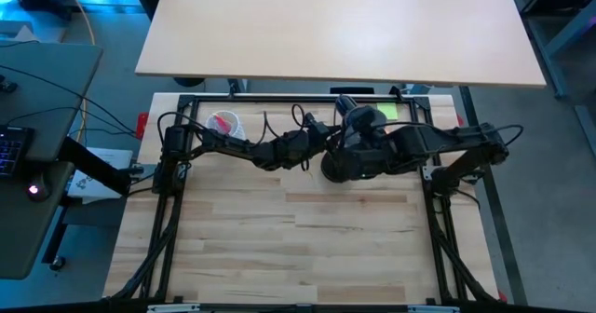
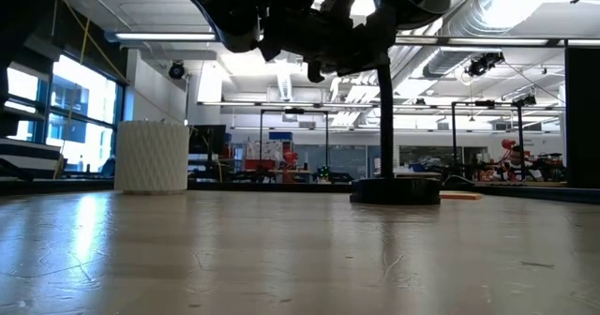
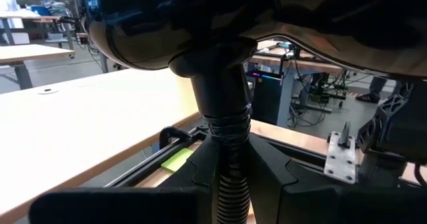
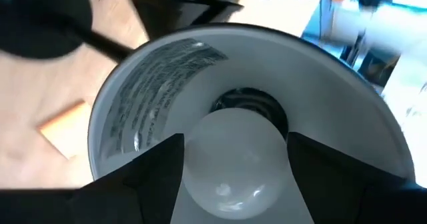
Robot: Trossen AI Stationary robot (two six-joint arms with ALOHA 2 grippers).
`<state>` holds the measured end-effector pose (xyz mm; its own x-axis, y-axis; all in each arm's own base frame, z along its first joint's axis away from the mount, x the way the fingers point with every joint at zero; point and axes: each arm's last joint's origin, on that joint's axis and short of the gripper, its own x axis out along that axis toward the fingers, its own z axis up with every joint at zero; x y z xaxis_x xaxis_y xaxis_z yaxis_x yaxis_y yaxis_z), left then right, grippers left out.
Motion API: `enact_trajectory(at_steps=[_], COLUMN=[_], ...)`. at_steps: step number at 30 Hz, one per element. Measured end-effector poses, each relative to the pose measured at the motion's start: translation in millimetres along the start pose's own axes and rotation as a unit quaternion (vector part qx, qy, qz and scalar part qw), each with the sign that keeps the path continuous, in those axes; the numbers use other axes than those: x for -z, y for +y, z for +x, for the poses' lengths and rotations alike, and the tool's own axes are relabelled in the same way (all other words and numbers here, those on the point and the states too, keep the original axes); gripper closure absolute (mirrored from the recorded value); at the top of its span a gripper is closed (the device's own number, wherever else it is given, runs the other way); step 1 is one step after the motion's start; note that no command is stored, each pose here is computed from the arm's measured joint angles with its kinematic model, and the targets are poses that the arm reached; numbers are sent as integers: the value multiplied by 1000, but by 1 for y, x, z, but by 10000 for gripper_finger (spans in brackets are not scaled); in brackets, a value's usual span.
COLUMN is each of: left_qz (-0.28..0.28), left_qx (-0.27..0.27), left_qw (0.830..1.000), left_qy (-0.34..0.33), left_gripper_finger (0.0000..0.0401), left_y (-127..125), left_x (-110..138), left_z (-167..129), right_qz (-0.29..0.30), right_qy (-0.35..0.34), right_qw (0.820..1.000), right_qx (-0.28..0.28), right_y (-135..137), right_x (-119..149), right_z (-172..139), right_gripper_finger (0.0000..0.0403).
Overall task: Screw lightbulb
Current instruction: Insert the light bulb into the desk lamp
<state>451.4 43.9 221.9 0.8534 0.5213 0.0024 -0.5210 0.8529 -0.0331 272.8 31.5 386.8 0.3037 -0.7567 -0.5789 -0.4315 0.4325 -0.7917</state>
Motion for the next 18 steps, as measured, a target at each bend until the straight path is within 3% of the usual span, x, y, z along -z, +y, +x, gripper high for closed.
enact_trajectory(at_steps=[5,11,14,18], left_qz=[0,5,5,4], left_qx=[-1,0,1,3], left_qw=[1000,1000,1000,1000], left_qy=[0,-2,-2,-2], left_gripper_finger=[357,357,357,357], left_y=[0,0,0,0], left_x=[0,0,0,0], left_z=[0,0,0,0], right_qz=[155,324,373,394], right_qy=[10,5,-9,-43], right_qw=[988,946,927,918], right_qx=[0,19,24,21], right_y=[-3,-6,-8,-9], right_x=[3,1,-2,-5], right_z=[5,6,5,-4], right_gripper_finger=[144,144,144,144])
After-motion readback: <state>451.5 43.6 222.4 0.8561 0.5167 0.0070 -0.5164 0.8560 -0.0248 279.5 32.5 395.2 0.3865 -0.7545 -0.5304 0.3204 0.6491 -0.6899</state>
